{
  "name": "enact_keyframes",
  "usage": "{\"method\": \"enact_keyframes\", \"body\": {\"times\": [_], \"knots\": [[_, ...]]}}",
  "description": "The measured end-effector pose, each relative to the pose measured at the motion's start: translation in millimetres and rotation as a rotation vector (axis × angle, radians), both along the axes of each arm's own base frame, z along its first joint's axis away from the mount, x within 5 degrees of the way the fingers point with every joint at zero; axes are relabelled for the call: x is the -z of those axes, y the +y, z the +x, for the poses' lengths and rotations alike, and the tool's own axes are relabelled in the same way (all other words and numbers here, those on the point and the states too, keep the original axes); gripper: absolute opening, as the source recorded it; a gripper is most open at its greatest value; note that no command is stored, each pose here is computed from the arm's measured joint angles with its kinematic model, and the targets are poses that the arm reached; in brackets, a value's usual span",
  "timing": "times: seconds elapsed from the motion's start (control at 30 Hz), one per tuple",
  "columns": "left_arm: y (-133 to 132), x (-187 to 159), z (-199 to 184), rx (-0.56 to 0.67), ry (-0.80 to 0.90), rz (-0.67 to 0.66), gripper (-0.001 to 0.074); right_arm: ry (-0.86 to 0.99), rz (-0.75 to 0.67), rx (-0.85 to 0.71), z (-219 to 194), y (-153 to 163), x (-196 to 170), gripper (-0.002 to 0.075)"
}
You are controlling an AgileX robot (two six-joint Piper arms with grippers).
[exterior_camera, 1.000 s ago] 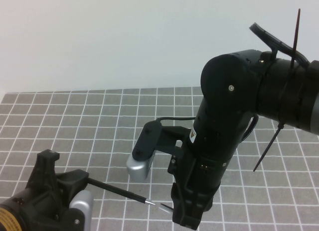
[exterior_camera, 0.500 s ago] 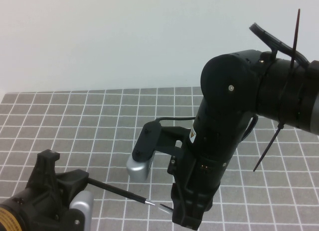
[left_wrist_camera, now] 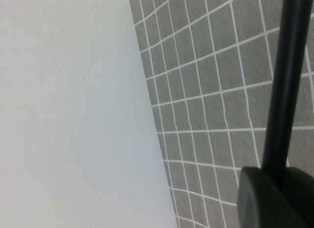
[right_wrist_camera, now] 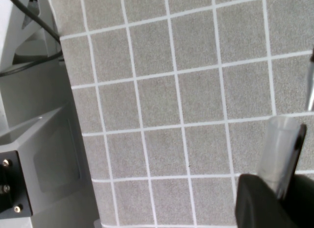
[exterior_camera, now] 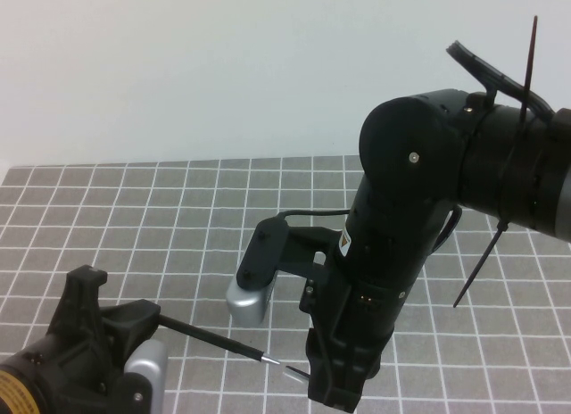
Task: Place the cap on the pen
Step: 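Pick up the pen and its cap, cap the pen, and set it down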
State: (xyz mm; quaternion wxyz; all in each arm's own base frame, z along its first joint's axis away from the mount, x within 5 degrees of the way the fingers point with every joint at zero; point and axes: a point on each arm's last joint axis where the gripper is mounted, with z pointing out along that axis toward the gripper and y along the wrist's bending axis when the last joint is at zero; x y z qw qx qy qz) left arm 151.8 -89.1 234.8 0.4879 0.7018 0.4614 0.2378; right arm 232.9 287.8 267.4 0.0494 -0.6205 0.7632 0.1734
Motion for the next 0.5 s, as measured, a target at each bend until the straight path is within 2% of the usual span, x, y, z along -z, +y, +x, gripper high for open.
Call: {"method": "enact_keyframes", "body": {"times": [0.5], "knots": [[-7.5,0.0,-4.7,0.064,-0.014,0.022,0.0000,0.016,-0.020,0.000,2.5,2.5,9.5,0.0092]]}}
